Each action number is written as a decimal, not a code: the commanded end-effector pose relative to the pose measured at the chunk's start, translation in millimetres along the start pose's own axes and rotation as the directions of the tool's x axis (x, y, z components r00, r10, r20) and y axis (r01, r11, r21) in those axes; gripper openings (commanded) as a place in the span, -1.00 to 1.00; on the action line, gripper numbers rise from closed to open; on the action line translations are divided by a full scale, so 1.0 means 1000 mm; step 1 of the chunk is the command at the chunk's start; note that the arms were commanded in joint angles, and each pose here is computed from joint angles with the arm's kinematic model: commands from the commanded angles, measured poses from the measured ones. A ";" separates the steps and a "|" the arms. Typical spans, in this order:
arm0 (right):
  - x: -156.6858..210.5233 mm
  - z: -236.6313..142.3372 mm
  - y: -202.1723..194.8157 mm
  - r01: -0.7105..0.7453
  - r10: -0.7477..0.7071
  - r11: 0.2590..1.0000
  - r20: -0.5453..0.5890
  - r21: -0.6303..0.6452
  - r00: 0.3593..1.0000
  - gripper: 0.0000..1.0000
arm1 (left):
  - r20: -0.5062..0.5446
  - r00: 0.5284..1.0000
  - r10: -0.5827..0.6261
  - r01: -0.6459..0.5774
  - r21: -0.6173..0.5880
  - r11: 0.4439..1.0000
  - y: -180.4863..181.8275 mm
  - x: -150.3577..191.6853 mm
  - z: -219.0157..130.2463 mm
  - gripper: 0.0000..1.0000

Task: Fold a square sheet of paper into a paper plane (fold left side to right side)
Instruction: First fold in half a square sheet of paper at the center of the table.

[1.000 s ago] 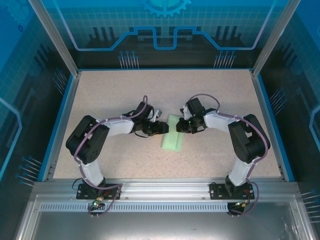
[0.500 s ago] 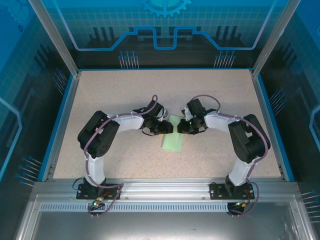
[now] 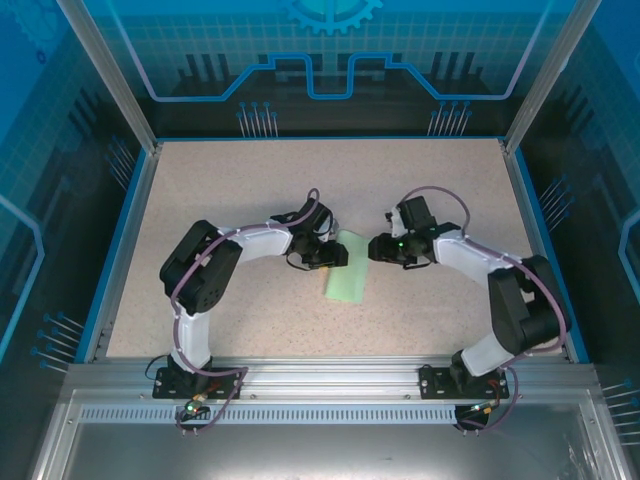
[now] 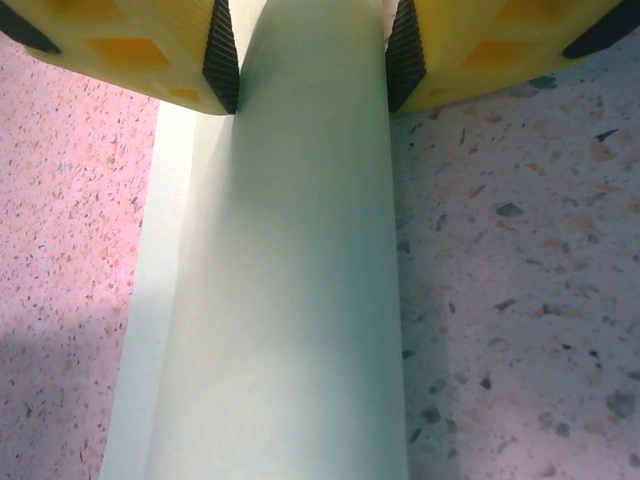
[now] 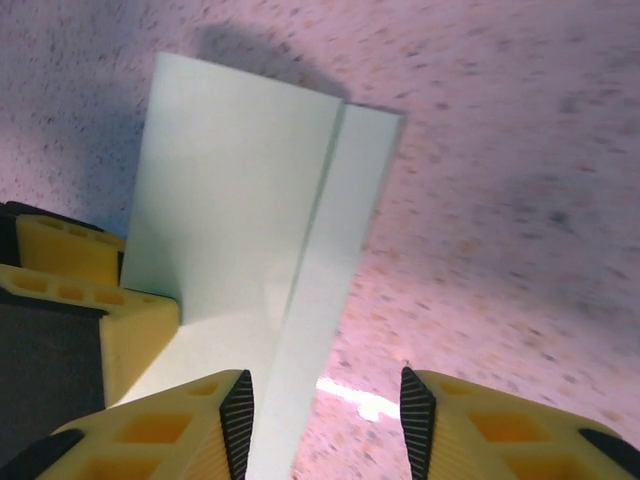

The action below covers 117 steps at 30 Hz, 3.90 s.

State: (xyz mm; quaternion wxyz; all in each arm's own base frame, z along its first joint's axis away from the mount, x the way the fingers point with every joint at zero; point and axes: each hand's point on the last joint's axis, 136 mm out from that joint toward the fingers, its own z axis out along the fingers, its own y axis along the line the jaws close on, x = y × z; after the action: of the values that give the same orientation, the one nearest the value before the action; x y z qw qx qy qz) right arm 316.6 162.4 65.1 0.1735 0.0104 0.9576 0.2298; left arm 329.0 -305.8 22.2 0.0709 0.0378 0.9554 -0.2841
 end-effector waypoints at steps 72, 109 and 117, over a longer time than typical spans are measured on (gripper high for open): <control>0.027 0.003 -0.002 -0.086 0.082 0.990 -0.041 -0.112 0.996 0.01 | -0.244 0.963 0.112 -0.163 -0.202 0.966 -0.001 0.042 0.065 0.15; 0.030 0.011 0.005 -0.080 0.074 0.991 -0.059 -0.110 0.996 0.01 | -0.207 0.977 0.048 -0.089 -0.195 0.977 -0.008 0.034 0.054 0.16; 0.031 0.011 0.005 -0.080 0.074 0.991 -0.059 -0.108 0.996 0.02 | -0.193 0.980 0.055 -0.093 -0.195 0.976 -0.010 0.032 0.044 0.15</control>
State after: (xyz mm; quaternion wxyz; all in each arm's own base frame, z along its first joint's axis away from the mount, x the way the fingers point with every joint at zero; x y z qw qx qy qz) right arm 293.2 168.4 48.4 0.1445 0.0343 0.9473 0.2837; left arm 325.8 -315.8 17.5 0.0345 0.0768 0.9856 -0.1469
